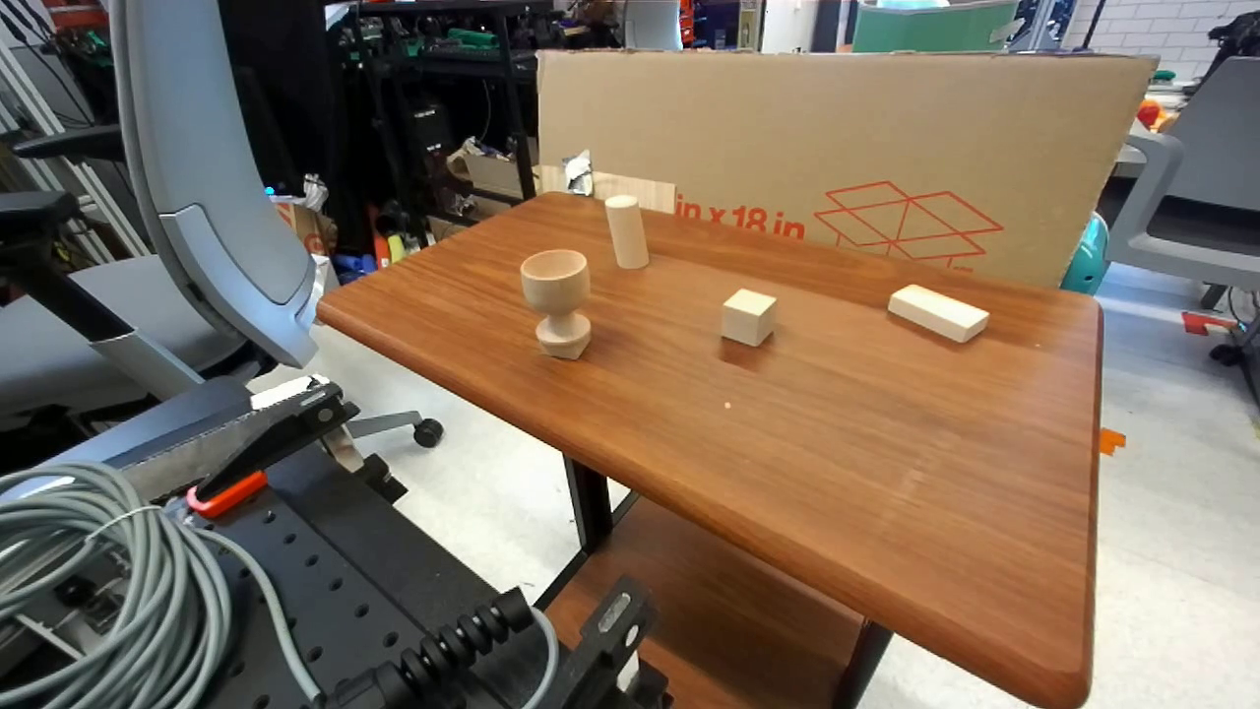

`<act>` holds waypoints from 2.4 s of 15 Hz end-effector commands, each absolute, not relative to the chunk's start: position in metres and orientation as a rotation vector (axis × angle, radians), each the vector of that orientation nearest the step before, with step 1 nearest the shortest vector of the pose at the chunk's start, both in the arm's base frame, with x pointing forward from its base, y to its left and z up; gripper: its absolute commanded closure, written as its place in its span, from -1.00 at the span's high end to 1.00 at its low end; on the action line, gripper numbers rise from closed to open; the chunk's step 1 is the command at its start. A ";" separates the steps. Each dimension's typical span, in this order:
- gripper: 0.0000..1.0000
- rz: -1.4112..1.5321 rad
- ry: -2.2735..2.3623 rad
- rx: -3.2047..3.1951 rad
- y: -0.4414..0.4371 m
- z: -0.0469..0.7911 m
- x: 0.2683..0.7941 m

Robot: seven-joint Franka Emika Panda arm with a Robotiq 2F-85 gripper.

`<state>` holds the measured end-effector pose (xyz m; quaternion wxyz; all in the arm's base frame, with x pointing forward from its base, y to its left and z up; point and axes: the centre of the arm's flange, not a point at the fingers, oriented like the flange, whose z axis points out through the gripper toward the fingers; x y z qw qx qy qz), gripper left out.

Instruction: Pick up the object from the table and place it on top of the other object

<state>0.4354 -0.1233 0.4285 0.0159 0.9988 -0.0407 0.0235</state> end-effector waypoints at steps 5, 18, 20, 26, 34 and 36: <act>1.00 -0.082 -0.081 3.112 -0.111 0.369 0.533; 1.00 -0.273 -0.072 3.077 -0.070 0.247 0.613; 1.00 -0.304 -0.077 3.076 -0.065 0.231 0.620; 1.00 -0.366 -0.088 3.049 -0.060 0.186 0.631; 0.89 -0.391 -0.056 3.025 -0.048 0.155 0.646; 0.40 -0.406 -0.044 3.026 -0.045 0.152 0.644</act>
